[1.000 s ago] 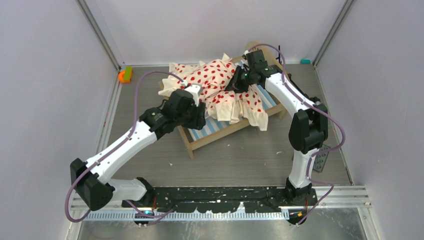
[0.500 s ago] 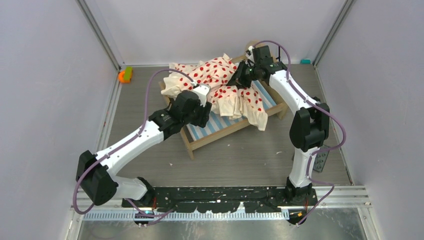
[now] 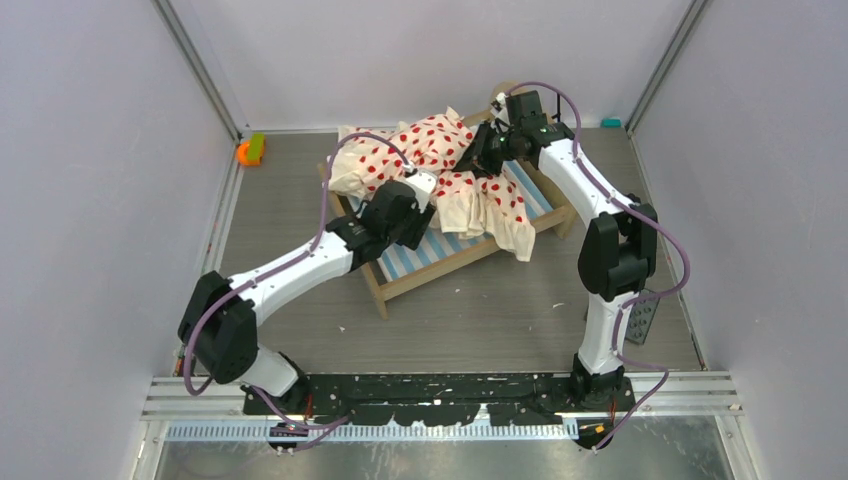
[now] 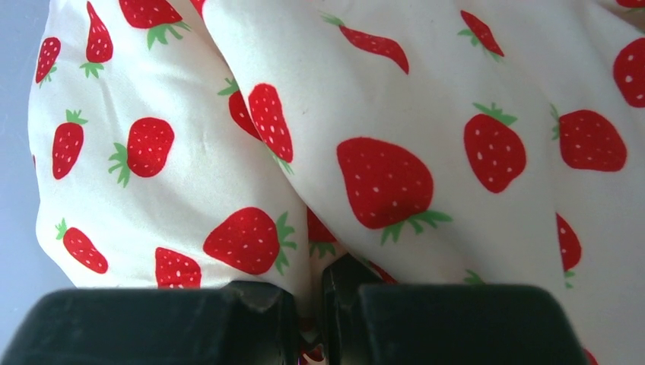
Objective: Set up the pet bed
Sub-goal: Cross the ropes on the bed frame.
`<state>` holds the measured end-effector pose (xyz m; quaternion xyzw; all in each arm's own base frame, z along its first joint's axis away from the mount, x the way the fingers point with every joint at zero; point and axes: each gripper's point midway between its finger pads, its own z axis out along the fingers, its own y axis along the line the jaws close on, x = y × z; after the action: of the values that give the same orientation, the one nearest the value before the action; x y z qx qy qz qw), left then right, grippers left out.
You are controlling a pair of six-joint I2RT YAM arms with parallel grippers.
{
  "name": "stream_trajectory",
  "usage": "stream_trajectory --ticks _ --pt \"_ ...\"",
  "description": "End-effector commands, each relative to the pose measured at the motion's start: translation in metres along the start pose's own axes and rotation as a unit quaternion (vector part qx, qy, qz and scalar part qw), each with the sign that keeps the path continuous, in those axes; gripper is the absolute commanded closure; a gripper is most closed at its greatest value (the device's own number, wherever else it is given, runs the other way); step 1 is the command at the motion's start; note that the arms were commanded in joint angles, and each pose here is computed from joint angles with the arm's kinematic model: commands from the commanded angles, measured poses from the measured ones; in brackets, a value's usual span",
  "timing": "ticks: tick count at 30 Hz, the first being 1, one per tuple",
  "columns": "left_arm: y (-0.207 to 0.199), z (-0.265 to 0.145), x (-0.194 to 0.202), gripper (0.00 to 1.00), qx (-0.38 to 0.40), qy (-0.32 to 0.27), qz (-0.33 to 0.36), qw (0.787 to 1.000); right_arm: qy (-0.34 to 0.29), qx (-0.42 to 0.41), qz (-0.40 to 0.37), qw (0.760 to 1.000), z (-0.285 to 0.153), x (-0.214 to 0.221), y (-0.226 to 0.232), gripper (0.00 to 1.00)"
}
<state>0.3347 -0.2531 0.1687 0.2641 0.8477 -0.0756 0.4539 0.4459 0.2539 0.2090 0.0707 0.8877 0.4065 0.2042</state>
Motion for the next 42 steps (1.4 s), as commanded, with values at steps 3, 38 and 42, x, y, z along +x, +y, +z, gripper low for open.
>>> stream_trajectory --ticks 3,38,42 --pt "0.011 0.02 -0.018 0.46 -0.037 -0.026 0.017 0.999 -0.019 -0.027 -0.018 0.999 -0.01 -0.016 0.018 0.83" --pt "-0.014 -0.056 -0.003 1.0 0.062 0.085 -0.048 0.993 -0.016 -0.019 -0.02 0.999 -0.013 -0.013 0.012 0.82" --pt "-0.017 -0.073 -0.005 1.0 0.073 0.109 -0.055 0.99 -0.015 -0.018 -0.019 1.0 -0.012 -0.013 0.011 0.82"
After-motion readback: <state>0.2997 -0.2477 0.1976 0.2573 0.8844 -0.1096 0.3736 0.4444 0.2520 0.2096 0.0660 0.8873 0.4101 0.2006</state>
